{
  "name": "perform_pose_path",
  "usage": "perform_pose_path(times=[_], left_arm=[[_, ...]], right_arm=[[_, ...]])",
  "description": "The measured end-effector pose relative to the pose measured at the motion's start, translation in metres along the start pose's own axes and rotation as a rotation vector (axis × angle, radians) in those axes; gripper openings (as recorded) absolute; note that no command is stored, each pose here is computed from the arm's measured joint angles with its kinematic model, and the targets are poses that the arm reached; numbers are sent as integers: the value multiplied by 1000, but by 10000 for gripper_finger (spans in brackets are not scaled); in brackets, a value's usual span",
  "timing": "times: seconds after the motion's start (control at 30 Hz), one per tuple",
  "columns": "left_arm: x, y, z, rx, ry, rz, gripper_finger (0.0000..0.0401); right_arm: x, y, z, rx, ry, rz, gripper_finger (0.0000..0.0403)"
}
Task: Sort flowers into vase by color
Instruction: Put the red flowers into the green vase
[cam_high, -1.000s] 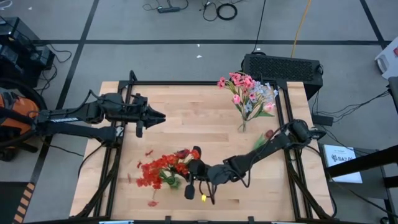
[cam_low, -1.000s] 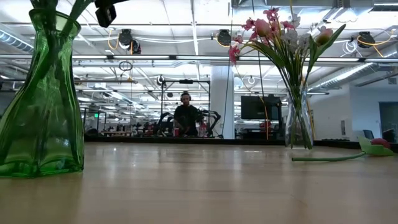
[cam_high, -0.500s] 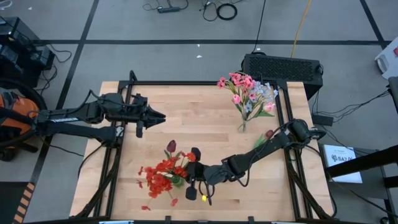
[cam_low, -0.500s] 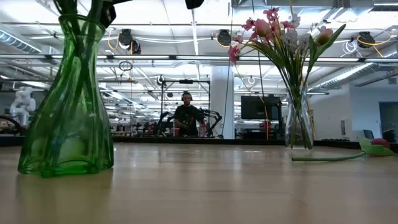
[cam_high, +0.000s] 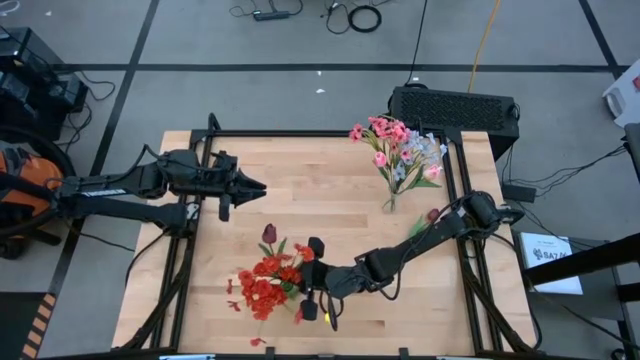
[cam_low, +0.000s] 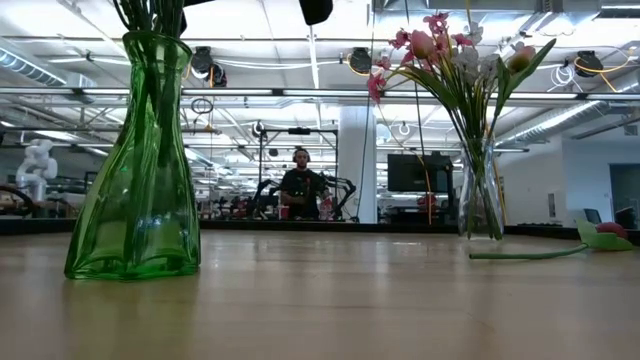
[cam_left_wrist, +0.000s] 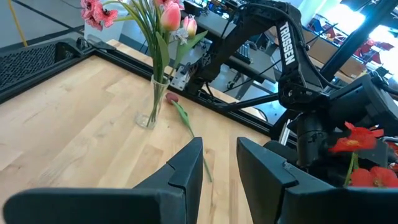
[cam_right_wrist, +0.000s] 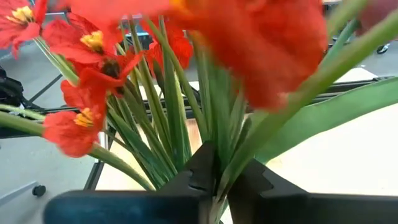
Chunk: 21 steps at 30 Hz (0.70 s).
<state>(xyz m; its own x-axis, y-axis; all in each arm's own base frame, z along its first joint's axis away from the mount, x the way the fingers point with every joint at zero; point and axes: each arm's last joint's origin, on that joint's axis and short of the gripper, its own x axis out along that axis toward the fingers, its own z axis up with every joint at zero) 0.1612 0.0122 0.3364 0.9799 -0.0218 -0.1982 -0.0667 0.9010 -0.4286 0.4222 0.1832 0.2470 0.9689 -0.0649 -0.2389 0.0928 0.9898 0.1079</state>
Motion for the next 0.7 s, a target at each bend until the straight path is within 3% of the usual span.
perform_pose_path(times=[0.33, 0.7], left_arm=[[0, 0, 0, 0, 0, 0, 105], [0, 0, 0, 25, 1, 1, 105]], right_arm=[[-1, -1, -1, -3, 21, -6, 110], [-31, -14, 20, 38, 220, 81, 201]])
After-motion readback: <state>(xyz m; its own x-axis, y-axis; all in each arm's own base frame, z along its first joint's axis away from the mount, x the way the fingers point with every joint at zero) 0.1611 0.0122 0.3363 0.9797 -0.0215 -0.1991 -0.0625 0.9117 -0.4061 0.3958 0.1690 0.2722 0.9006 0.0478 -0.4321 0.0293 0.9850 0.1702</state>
